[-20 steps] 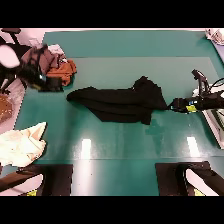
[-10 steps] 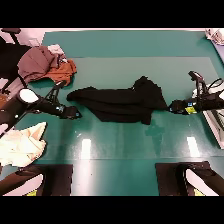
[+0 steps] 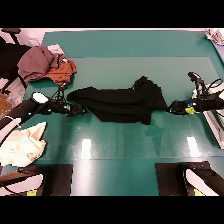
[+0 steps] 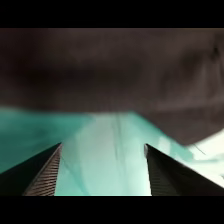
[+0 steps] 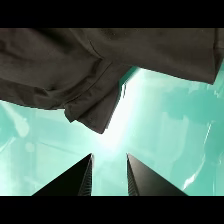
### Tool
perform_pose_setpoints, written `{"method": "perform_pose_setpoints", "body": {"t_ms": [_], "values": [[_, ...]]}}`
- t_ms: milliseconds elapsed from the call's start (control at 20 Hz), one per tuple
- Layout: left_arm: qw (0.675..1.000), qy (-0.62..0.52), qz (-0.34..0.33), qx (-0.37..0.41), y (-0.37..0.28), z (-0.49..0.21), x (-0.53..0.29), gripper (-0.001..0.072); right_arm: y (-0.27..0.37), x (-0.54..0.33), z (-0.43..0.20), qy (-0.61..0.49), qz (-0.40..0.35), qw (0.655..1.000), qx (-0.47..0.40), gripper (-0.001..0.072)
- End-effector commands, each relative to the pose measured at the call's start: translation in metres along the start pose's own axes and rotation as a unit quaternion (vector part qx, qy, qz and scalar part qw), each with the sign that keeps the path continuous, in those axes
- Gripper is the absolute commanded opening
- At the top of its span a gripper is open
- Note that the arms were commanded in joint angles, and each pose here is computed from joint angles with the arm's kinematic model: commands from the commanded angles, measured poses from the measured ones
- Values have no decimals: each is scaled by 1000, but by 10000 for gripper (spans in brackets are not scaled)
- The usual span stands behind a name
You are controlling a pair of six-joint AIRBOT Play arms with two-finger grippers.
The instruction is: Fold the shirts.
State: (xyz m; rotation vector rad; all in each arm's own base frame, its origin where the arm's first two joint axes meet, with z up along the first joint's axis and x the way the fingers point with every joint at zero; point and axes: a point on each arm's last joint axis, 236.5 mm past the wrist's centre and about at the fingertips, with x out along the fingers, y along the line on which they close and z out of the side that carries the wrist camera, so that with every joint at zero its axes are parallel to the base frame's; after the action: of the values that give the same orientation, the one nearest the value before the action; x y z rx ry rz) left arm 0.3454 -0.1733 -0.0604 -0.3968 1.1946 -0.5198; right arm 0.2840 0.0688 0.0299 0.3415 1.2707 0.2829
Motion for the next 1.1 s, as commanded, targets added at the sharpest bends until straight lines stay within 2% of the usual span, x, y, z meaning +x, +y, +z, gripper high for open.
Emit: {"method": "perform_pose_setpoints", "body": {"t_ms": [0, 250, 300, 400, 450, 500, 850, 900, 950, 1050], "values": [[999, -12, 0, 30, -8, 7, 16, 613, 0, 0, 0, 0, 0, 1000, 3, 265], [998, 3, -6, 70, -35, 10, 50, 612, 2, 0, -9, 18, 3, 1000, 5, 265], [997, 1, -8, 79, -40, 14, 51, 592, 2, 0, -12, 25, 4, 1000, 5, 265], [995, 0, -12, 95, -48, 22, 47, 306, 2, -1, -15, 31, 5, 999, 5, 264], [994, 4, -15, 106, -52, 25, 45, 128, 3, -1, -15, 31, 5, 1000, 5, 264], [993, 10, -20, 117, -59, 28, 40, 26, 3, 0, -15, 32, 5, 999, 5, 263], [990, 71, -44, 115, -101, 36, 1, 26, 13, 41, -43, 56, 8, 998, -22, 278], [989, 84, -44, 111, -102, 32, -2, 25, 12, 51, -46, 50, 6, 998, -23, 408], [989, 96, -46, 105, -104, 28, -5, 26, 11, 60, -50, 49, 4, 998, -25, 488], [988, 112, -49, 99, -105, 21, -7, 25, 4, 77, -60, 44, -2, 999, -21, 491]]}}
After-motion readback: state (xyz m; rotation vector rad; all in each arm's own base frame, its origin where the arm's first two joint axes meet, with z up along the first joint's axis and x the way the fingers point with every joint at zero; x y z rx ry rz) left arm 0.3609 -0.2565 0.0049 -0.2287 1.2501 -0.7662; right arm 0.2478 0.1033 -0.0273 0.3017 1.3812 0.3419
